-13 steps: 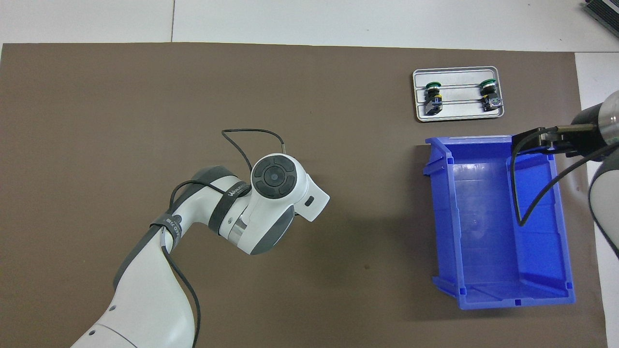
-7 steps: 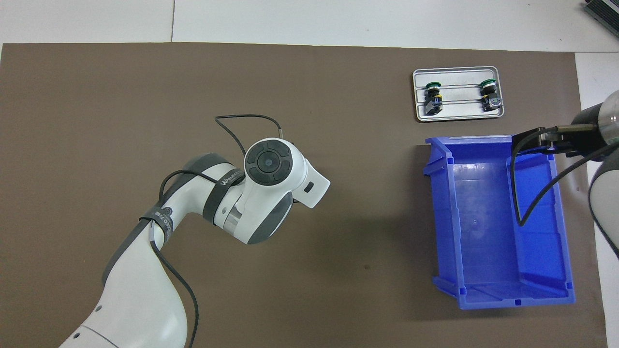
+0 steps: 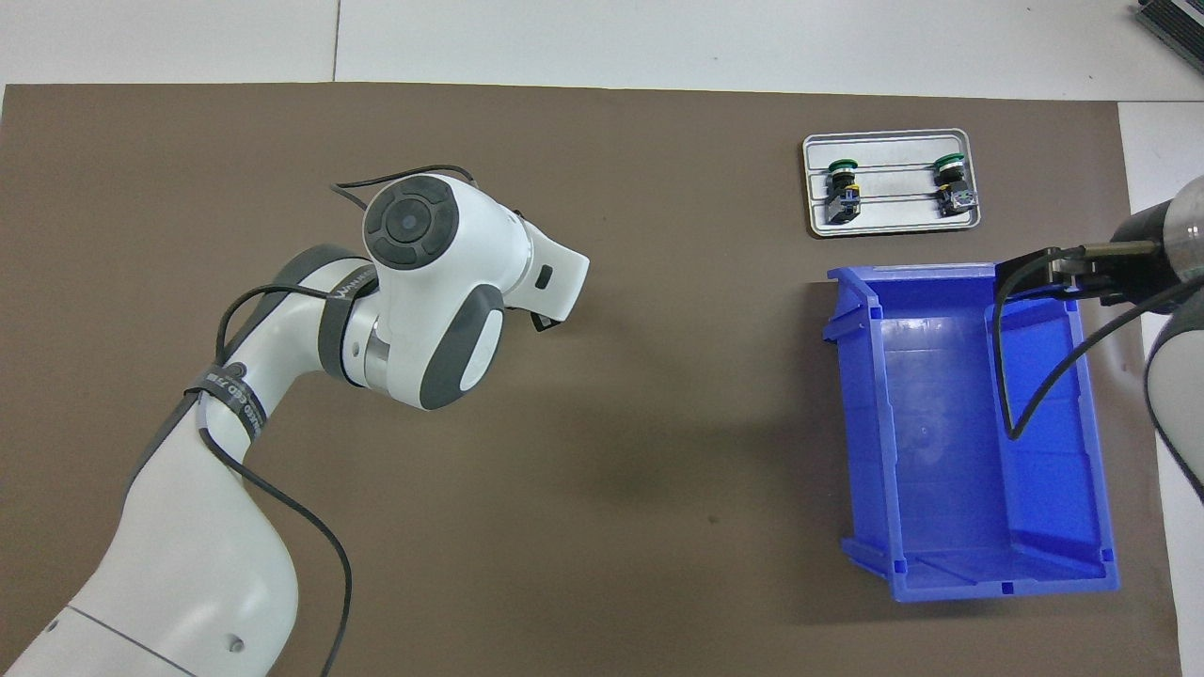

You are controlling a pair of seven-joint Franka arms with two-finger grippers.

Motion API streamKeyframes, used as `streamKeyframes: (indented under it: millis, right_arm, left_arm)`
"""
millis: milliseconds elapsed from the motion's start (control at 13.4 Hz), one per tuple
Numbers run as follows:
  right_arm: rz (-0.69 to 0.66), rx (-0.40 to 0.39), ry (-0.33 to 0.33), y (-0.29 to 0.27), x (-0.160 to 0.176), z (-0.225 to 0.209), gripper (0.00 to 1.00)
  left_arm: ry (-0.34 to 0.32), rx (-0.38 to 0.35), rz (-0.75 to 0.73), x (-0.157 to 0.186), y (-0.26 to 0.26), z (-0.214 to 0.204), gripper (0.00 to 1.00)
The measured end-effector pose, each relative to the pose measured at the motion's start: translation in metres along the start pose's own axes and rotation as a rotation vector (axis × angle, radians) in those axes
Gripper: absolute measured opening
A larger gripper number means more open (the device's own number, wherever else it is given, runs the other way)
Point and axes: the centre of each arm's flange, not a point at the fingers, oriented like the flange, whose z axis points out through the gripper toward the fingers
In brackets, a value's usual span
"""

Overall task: Place and press button with both arms
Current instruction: 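Lift the green button with the left gripper and hold it up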

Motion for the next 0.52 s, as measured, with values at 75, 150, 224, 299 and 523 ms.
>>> streamKeyframes:
  millis: [75,150,224,299,523]
  right_arm:
    - [0.0,0.0,0.0,0.0,0.0,0.0,1.0]
    - [0.0,0.0,0.0,0.0,0.0,0.0,1.0]
    - [0.0,0.0,0.0,0.0,0.0,0.0,1.0]
    - [0.0,0.0,0.0,0.0,0.0,0.0,1.0]
    - [0.0,0.0,0.0,0.0,0.0,0.0,1.0]
  left_arm:
    - [0.032,-0.019,-0.032,-0.01,-0.013,-0.005,0.33]
    - [0.079,-0.044,-0.06,-0.019,-0.025,-0.009,0.33]
    - [0.135,-0.071,-0.087,-0.029,-0.037,-0.013,0.33]
    - [0.182,-0.089,-0.107,-0.039,-0.047,-0.017,0.33]
    - [0.273,-0.131,-0.182,-0.064,-0.067,-0.018,0.33]
